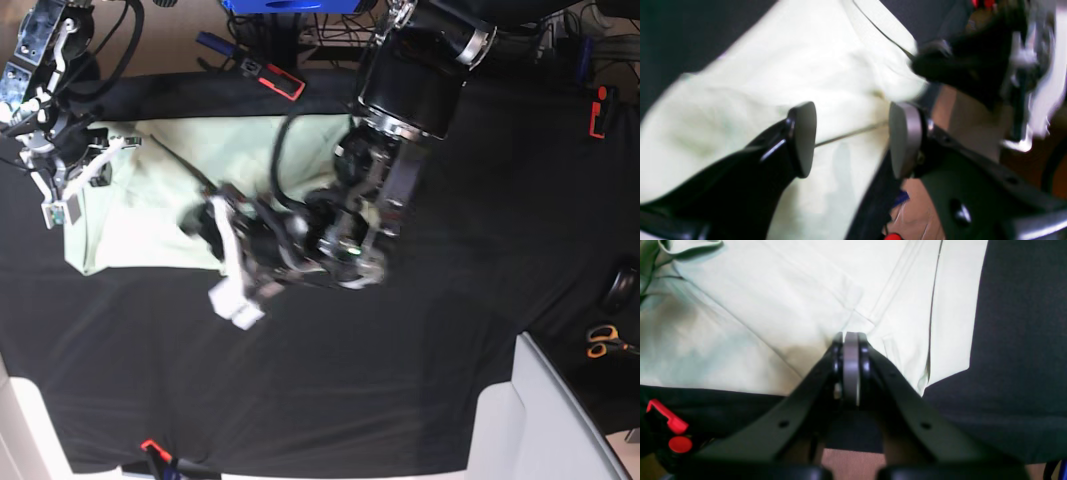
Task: Fold the T-shirt properly
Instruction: 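Fold the collar end toward the right gripper with the left gripper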
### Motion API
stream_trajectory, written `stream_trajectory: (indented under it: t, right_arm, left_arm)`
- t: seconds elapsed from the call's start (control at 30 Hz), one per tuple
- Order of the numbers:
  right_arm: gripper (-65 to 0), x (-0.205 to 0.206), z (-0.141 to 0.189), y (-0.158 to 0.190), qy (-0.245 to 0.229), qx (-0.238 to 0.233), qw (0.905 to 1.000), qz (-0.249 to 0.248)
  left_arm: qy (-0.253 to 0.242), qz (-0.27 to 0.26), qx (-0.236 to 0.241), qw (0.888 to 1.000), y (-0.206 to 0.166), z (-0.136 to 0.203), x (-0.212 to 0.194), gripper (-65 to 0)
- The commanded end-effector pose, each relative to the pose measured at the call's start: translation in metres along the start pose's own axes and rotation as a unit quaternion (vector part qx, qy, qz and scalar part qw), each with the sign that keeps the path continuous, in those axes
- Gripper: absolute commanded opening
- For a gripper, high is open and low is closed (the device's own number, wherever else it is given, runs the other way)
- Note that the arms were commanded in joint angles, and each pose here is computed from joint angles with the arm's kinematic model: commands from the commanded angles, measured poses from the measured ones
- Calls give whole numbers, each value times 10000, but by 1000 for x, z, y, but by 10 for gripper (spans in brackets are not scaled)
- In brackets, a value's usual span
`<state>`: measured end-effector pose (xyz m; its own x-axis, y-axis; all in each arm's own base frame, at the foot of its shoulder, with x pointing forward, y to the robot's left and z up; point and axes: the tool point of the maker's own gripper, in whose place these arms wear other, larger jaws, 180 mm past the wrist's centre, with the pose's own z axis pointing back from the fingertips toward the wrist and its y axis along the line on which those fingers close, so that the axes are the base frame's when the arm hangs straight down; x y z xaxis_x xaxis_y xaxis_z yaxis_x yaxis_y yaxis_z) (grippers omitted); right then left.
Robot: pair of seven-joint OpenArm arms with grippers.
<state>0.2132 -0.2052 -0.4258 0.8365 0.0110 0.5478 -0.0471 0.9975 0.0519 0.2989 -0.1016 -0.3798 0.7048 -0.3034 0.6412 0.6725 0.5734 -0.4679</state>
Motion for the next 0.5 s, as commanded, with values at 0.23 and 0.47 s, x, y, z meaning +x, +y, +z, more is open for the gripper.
stream_trajectory:
  t: [0.23,0.47]
  right_arm:
    - [-650,21,4,3,-258,46,9991,338]
    - [-650,63,9,71,-595,740,9752,1999]
  left_arm:
    - [-642,394,1992,9771,141,146,-15,-650]
    - [-54,1325,3691,9199,213,285,-128,-650]
